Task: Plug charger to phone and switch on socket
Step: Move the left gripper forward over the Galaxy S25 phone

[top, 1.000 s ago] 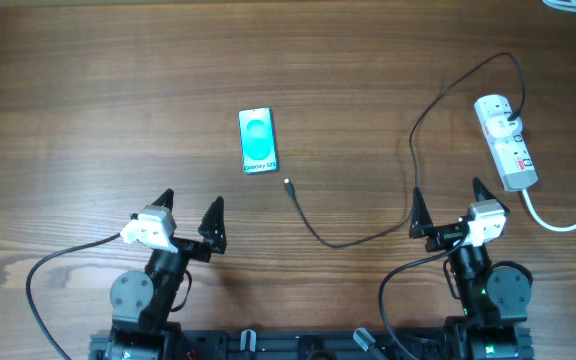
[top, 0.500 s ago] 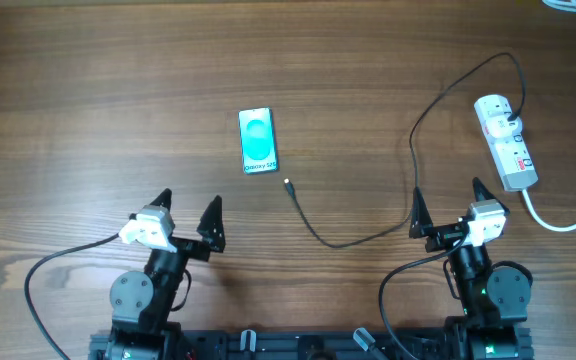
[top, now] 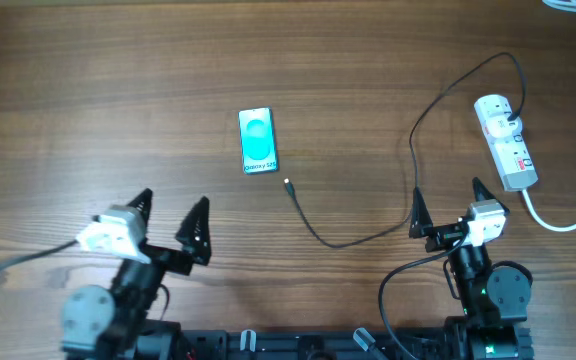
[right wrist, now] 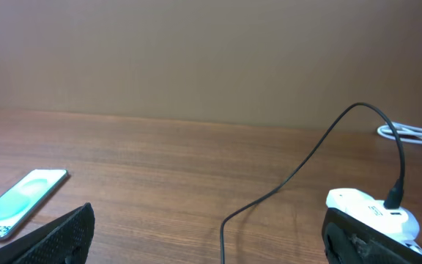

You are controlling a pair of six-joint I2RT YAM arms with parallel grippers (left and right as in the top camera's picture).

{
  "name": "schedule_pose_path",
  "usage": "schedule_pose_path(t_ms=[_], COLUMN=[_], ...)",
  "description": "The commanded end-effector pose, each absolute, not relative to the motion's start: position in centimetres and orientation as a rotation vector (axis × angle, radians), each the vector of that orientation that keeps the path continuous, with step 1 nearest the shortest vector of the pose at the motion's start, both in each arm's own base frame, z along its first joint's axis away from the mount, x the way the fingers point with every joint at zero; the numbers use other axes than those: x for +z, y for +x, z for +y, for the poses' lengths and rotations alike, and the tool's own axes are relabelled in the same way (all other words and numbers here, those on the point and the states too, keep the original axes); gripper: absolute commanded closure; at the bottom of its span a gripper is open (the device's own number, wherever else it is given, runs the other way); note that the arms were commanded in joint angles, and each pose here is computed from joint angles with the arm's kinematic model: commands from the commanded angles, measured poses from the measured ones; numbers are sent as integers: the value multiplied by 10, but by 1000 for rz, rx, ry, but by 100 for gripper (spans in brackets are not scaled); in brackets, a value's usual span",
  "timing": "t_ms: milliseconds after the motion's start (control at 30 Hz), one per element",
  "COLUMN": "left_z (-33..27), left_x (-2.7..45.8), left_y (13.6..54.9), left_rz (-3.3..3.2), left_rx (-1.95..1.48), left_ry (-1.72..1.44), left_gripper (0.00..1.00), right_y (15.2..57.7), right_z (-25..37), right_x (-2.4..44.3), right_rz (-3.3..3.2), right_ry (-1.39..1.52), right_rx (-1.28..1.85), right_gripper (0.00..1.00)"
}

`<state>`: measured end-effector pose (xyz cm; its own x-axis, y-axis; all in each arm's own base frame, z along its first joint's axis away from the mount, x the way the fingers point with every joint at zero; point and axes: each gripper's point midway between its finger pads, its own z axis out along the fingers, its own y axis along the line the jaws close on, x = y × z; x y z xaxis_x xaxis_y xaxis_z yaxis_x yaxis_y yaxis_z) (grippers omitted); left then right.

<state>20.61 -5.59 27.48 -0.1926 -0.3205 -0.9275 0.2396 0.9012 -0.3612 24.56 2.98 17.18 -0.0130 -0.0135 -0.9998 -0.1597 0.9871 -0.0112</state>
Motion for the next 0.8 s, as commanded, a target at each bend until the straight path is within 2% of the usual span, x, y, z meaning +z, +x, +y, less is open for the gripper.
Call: schedule_pose_path(t_ms=[0,100,200,433,533,767], left_z=[-60,-70,-77,-103,-124,-139], left_x=[328,355,356,301,282,252], left_y=[208,216,228,267,270,279], left_rz=[1787,1957,2146,2491,2602,2739], left_rx=[-524,-563,-585,-715,-881,-1012], left_ry=[-65,-59,-81,-119,-108,-146], left_gripper=[0,0,0,0,0,0], right_y=[246,246,246,246,246,246], right_z=[25,25,25,25,25,25], right_x=[172,172,172,172,172,172], right_rz=[1579,1579,1579,1579,1579,1579], right_ry=[-126,-126,-126,-126,-126,-126], right_rx=[90,90,90,90,90,90], right_gripper=[0,0,0,0,0,0])
